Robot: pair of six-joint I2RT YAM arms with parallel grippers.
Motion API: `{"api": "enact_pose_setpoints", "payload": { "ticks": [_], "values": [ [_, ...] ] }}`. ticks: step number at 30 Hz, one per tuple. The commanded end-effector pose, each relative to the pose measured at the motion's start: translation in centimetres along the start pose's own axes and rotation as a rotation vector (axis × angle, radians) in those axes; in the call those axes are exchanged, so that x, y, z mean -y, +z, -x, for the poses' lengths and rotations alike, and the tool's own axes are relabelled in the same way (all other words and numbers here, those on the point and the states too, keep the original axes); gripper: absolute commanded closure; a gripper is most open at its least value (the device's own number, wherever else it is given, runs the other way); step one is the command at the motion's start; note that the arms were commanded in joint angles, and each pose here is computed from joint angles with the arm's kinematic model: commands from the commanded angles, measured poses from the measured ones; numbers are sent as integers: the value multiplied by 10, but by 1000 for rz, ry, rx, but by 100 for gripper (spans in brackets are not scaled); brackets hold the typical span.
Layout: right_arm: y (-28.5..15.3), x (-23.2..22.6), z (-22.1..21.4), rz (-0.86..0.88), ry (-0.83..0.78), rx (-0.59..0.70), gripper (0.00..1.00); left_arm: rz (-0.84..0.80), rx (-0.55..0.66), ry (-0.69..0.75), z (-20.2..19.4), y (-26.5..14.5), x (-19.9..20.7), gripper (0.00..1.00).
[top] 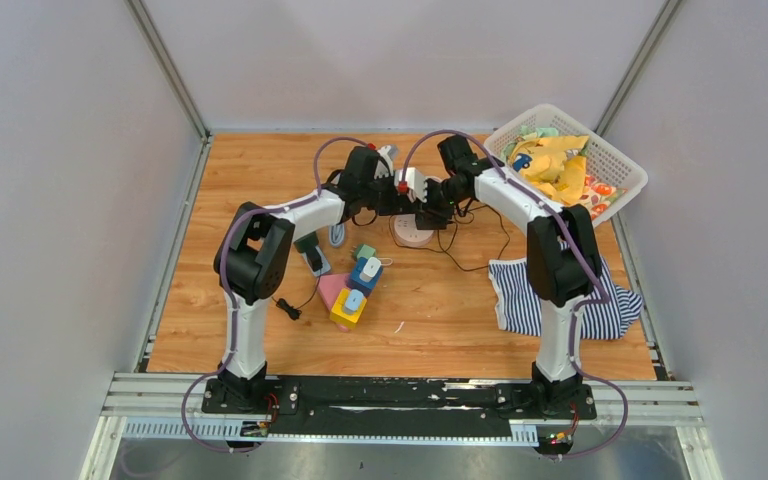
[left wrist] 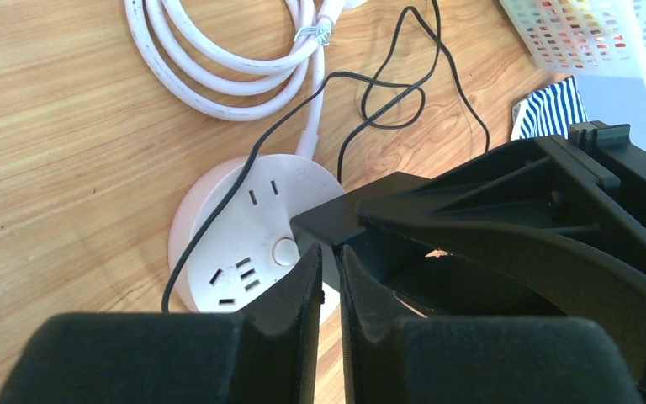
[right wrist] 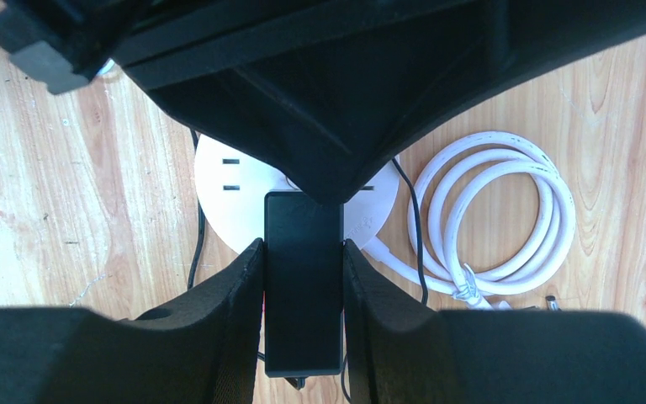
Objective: Insert the plug
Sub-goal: Insert the plug into the socket.
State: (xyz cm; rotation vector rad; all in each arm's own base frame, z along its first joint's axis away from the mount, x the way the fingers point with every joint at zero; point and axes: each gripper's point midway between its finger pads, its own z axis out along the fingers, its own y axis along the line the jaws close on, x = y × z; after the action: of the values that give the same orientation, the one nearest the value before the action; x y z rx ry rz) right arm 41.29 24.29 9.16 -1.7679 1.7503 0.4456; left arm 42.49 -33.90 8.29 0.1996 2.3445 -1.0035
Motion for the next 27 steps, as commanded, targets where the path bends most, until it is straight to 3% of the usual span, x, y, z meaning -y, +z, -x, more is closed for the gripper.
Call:
{"api": "enact_pose_setpoints", "payload": {
  "ticks": [1, 7, 16, 27],
  "values": [
    [6, 0, 5, -22, -26, 26, 100, 330, -358, -60, -131, -2, -98, 100],
    [18, -20, -43, 19, 74, -60, 100, 303, -351, -65, -126, 2, -91, 100],
    [26, -27, -60, 43, 125, -86, 100, 279, -350, -92, -124, 7, -87, 100],
    [0, -2, -19, -35, 87, 10, 100, 226, -293, -75, -84, 12, -60, 97]
  ]
}}
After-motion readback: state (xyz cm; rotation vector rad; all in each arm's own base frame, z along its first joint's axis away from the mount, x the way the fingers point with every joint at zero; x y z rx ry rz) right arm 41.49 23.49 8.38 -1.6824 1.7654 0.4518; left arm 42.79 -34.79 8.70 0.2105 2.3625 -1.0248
